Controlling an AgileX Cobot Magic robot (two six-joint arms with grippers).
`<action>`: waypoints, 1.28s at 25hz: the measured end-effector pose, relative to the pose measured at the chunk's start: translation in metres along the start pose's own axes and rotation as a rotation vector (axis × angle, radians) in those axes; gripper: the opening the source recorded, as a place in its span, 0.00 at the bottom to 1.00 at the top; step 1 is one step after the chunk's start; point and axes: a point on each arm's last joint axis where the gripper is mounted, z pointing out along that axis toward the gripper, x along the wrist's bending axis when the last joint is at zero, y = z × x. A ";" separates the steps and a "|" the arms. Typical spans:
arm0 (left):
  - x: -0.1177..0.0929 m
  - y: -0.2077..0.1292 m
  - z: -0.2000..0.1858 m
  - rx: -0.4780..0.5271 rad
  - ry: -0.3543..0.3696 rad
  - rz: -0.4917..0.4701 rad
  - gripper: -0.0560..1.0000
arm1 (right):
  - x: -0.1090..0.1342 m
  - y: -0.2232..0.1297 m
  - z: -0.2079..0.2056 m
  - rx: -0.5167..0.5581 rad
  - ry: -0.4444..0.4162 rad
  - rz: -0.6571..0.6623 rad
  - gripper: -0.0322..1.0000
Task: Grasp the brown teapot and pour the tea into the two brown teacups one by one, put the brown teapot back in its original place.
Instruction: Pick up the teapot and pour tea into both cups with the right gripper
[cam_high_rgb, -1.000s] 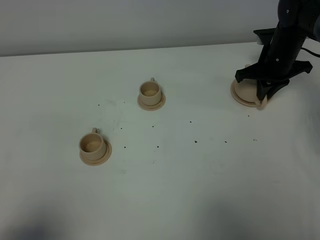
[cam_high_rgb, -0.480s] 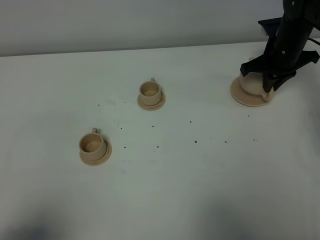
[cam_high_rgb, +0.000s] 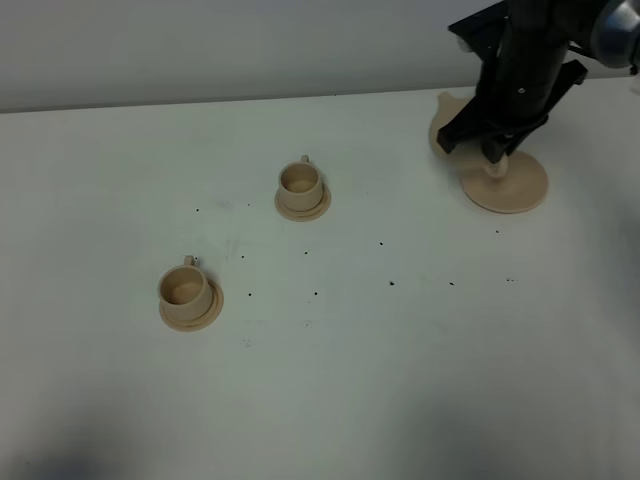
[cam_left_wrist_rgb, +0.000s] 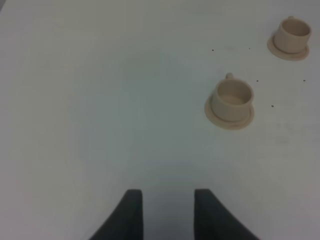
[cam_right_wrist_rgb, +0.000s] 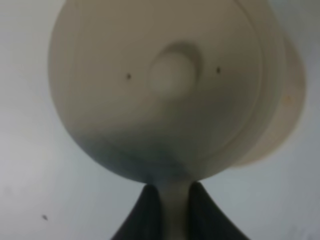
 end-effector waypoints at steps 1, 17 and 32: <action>0.000 0.000 0.000 0.000 0.000 0.000 0.34 | 0.008 0.003 -0.003 -0.010 -0.008 -0.029 0.15; 0.000 0.000 0.000 0.000 0.000 0.000 0.34 | 0.088 0.017 -0.004 -0.046 -0.080 -0.320 0.15; 0.000 0.000 0.000 0.000 0.000 0.000 0.34 | 0.112 0.026 0.033 -0.071 -0.178 -0.448 0.15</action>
